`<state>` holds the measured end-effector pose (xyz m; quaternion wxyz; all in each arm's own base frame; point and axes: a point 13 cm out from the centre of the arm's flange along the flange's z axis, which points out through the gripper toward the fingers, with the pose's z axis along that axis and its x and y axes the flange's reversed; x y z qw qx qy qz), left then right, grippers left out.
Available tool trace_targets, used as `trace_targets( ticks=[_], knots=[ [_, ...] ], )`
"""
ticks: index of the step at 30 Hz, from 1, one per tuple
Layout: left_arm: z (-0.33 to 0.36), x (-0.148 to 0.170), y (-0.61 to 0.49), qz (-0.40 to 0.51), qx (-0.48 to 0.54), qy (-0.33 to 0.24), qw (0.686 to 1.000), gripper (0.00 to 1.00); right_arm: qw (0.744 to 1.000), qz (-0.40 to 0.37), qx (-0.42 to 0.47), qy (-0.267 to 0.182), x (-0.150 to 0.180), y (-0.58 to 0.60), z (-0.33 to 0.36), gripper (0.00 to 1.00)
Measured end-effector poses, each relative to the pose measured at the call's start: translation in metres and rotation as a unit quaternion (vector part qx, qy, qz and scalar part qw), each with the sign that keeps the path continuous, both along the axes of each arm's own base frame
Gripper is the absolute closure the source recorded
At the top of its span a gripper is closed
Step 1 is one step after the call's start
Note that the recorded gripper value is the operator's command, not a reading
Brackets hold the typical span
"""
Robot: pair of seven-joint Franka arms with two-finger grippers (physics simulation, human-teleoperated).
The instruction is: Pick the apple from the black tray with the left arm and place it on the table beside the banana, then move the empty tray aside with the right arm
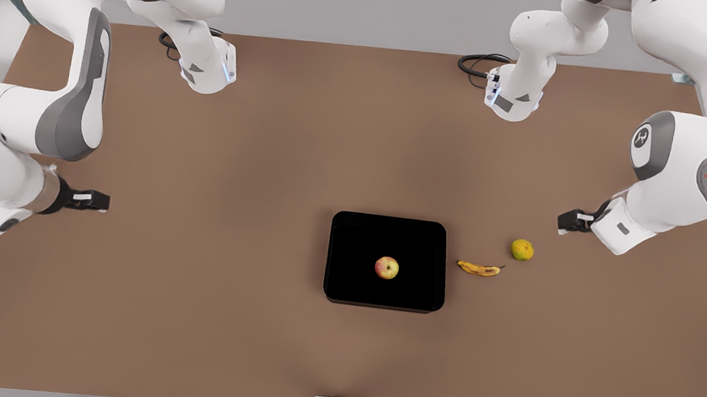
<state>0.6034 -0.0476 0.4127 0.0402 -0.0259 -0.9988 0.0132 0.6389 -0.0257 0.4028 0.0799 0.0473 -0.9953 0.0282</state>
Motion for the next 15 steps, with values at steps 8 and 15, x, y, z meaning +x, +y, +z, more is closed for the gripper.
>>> trace_targets(
  ticks=[8, 15],
  knots=[
    [-0.017, -0.044, -0.203, -0.147, -0.009, 0.005, 0.989, 0.00, 1.000, 0.021, 0.002, -0.014, 0.008, 0.001, 0.002, 0.00],
    [-0.155, -0.068, -0.417, -0.207, 0.007, 0.016, 0.978, 0.00, 0.999, 0.034, 0.004, -0.017, 0.010, 0.002, 0.001, 0.00]
  ],
)
